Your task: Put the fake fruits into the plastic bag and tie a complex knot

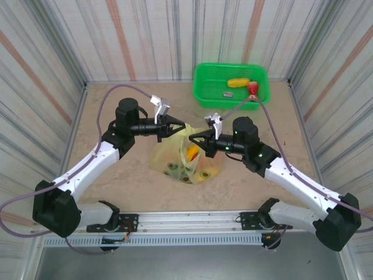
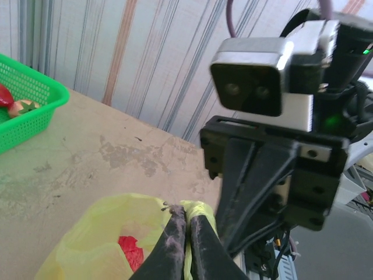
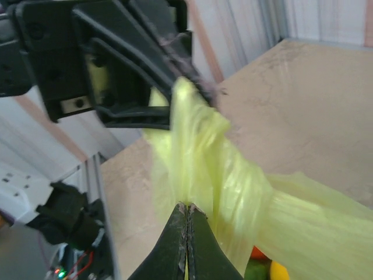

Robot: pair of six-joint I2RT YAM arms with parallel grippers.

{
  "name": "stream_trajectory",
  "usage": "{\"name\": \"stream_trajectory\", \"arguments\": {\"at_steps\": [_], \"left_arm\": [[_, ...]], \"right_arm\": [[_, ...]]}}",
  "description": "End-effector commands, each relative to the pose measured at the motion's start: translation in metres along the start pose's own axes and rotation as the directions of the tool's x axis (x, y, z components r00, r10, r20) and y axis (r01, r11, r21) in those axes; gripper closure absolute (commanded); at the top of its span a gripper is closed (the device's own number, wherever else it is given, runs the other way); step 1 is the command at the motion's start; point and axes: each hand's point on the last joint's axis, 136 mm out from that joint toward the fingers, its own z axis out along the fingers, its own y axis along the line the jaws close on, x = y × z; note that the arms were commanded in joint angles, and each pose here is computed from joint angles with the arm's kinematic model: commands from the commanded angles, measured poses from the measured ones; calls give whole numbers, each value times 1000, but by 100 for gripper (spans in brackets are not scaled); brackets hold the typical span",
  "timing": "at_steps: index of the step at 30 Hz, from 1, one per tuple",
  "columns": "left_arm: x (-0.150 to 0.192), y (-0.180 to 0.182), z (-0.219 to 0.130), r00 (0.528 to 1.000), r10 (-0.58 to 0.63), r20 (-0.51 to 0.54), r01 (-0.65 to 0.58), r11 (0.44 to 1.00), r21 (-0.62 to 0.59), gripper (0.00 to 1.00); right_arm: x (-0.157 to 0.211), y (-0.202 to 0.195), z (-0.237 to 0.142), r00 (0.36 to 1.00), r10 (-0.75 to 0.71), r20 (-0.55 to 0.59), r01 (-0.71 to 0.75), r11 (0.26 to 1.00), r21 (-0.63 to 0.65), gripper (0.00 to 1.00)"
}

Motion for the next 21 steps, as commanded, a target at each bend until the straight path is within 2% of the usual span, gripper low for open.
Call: {"name": "stream_trajectory", "arguments": {"at_steps": [1, 6, 13, 21], "left_arm": [[-10, -1, -2, 999, 20, 25, -20, 1000, 3, 89], [-8, 3, 0, 1000, -1, 9, 1, 1000, -4, 85], [-7, 7, 0, 1000, -14, 0, 14, 1000, -19, 66], [-3, 12, 1, 1000, -30, -9, 30, 999, -38, 54]], "right_arm": [[9, -17, 8, 998, 44, 33, -46, 997, 61, 100], [12, -19, 16, 998, 49, 46, -52, 997, 56, 100], [10, -22, 10, 996, 38, 86, -45, 996, 80, 100], [15, -15, 15, 996, 48, 72, -52, 997, 48, 100]]}}
